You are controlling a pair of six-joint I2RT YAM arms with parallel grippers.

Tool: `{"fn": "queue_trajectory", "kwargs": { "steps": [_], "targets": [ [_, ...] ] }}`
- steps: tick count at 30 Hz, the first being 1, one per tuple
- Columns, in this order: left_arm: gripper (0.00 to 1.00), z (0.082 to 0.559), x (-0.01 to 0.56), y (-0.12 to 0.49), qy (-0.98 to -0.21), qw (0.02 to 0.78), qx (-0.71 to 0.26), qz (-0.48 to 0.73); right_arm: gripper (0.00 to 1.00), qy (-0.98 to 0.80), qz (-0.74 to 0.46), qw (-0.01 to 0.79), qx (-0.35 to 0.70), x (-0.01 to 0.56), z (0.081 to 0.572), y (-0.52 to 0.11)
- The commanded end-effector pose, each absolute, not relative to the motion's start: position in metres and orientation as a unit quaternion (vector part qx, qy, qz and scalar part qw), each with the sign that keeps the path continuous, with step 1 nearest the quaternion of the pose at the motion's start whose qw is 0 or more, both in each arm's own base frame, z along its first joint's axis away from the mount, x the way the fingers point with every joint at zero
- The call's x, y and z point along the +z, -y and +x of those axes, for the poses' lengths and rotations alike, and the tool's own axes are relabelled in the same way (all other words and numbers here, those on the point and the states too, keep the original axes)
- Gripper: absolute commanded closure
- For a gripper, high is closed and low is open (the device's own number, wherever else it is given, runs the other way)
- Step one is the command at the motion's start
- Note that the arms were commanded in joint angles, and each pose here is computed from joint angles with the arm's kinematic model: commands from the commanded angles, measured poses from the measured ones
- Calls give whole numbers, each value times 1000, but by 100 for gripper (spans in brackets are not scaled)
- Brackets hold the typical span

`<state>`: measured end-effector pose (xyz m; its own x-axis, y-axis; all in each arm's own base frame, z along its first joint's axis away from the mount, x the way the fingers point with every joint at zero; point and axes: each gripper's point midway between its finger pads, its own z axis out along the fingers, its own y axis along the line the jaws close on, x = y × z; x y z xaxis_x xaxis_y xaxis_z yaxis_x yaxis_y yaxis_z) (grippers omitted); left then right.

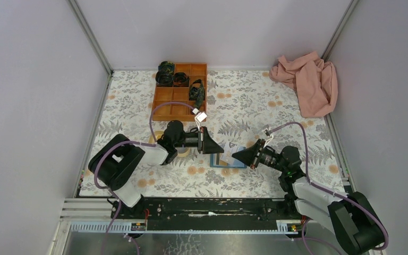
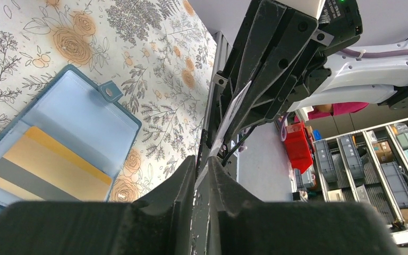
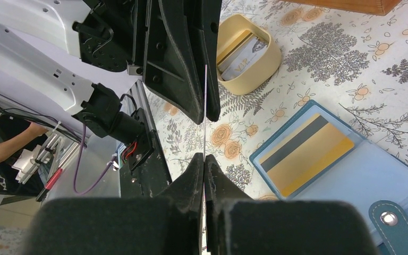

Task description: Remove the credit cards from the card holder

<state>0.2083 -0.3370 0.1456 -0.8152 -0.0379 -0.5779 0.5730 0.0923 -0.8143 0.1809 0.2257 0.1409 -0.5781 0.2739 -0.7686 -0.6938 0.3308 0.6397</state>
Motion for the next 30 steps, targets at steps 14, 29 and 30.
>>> {"fn": "queue_trajectory", "kwargs": {
  "steps": [14,29,30],
  "targets": [
    [100,186,161,347,-664,238,-665,246,100,-667,-175,444,572,156,179,-230],
    [100,254,116,303,-838,318,-423,135,35,-743,-80,499,439,124,219,-195],
    [100,260,117,293,-850,329,-394,117,35,-747,-77,500,431,122,221,-192]
  ]
}}
